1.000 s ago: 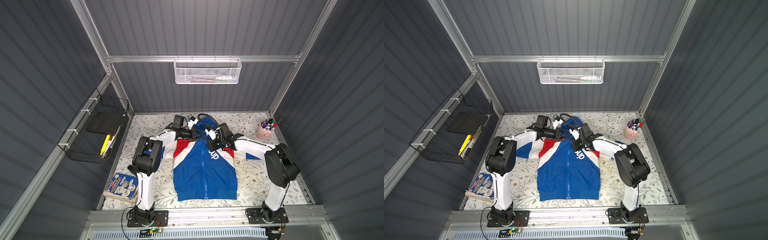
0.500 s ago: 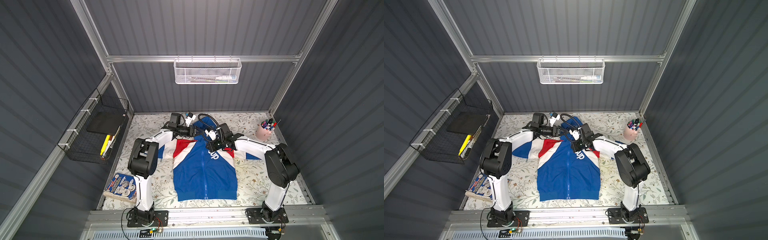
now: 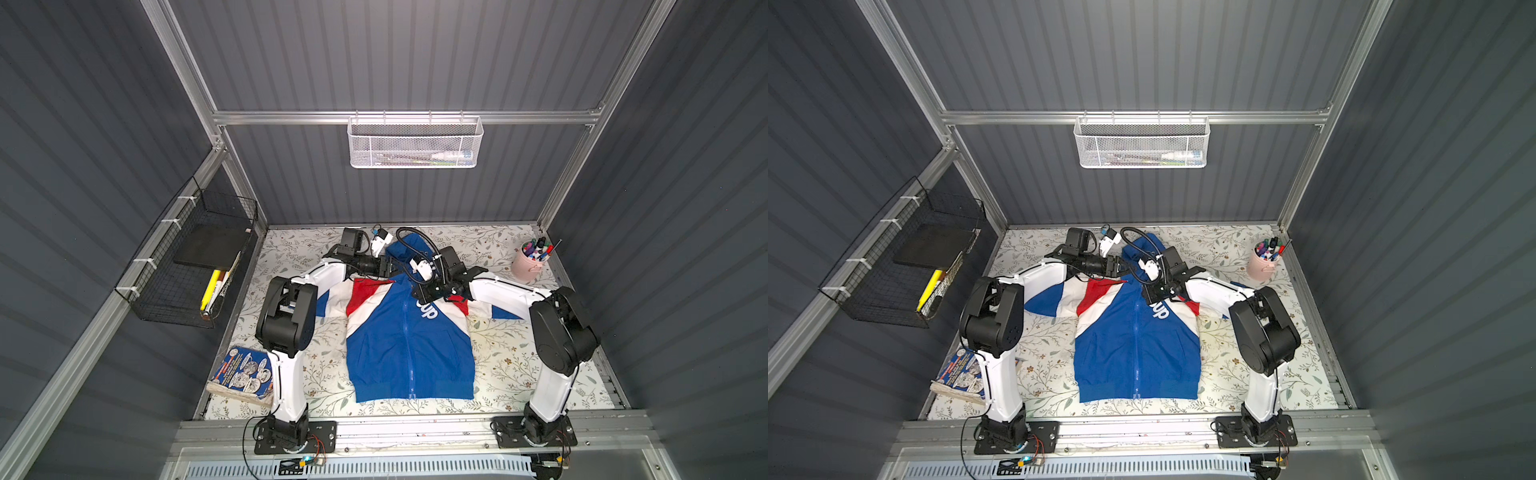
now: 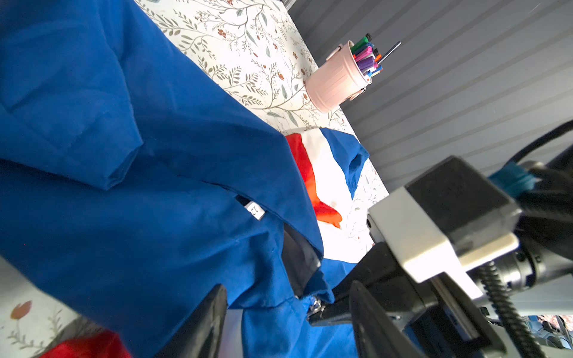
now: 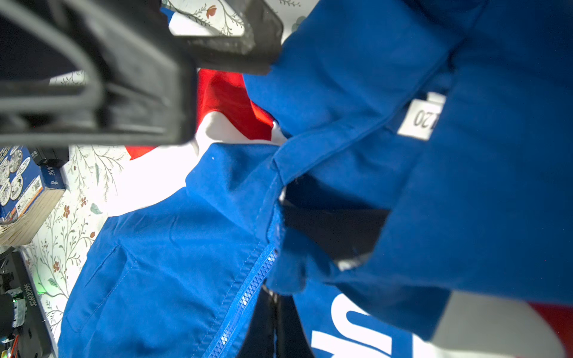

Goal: Unzip the jacket
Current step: Unzip the zipper on the jacket.

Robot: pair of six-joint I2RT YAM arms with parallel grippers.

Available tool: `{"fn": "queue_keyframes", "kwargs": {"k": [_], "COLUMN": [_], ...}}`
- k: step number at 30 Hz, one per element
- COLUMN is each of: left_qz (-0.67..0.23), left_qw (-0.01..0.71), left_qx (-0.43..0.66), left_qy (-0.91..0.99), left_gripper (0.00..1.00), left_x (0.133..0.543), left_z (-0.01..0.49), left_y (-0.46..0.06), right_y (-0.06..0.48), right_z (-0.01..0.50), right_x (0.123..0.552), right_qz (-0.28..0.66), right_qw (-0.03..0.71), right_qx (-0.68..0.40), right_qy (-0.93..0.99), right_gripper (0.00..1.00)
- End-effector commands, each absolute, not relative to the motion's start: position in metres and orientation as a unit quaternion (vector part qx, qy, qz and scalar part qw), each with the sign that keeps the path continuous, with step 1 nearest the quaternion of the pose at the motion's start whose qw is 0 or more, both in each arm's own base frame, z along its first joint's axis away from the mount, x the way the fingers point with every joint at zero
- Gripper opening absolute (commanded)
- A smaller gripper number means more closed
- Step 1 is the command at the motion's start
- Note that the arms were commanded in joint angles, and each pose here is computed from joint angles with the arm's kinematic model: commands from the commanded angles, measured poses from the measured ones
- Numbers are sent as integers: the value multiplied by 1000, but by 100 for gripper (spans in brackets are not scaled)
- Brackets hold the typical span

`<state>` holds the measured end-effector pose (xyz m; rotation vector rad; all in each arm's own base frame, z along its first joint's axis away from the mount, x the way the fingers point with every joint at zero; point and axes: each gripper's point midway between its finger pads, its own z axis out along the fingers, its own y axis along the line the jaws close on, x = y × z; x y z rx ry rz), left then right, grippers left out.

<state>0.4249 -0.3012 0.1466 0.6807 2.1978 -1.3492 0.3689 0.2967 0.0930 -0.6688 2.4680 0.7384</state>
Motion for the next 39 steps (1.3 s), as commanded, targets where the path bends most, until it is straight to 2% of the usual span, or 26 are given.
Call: {"fn": "queue_keyframes", "kwargs": {"k": [1, 16, 31, 35, 39], "left_qz": [-483, -489, -509, -512, -513], "left_qw": [225, 199, 193, 191, 192], "left_qx": [265, 272, 277, 279, 280], "left_qy": [803, 805, 791, 790, 788], "left_gripper": [65, 63, 12, 1, 0], "left_x": [419, 409, 401, 399, 398], "left_z": [137, 119, 124, 125, 128], "left_y": [-307, -319, -324, -324, -323], "right_y": [301, 301, 297, 293, 293], "right_z": [98, 96, 91, 89, 88], "right_x": [371, 371, 375, 378, 378], "right_qz": [280, 280, 267, 255, 254], "right_qw": [235, 232, 234, 236, 235], "right_qx": [-243, -240, -230, -222, -221], "right_qy": [899, 900, 906, 911, 912], "right_gripper": [0, 0, 0, 0, 0]}}
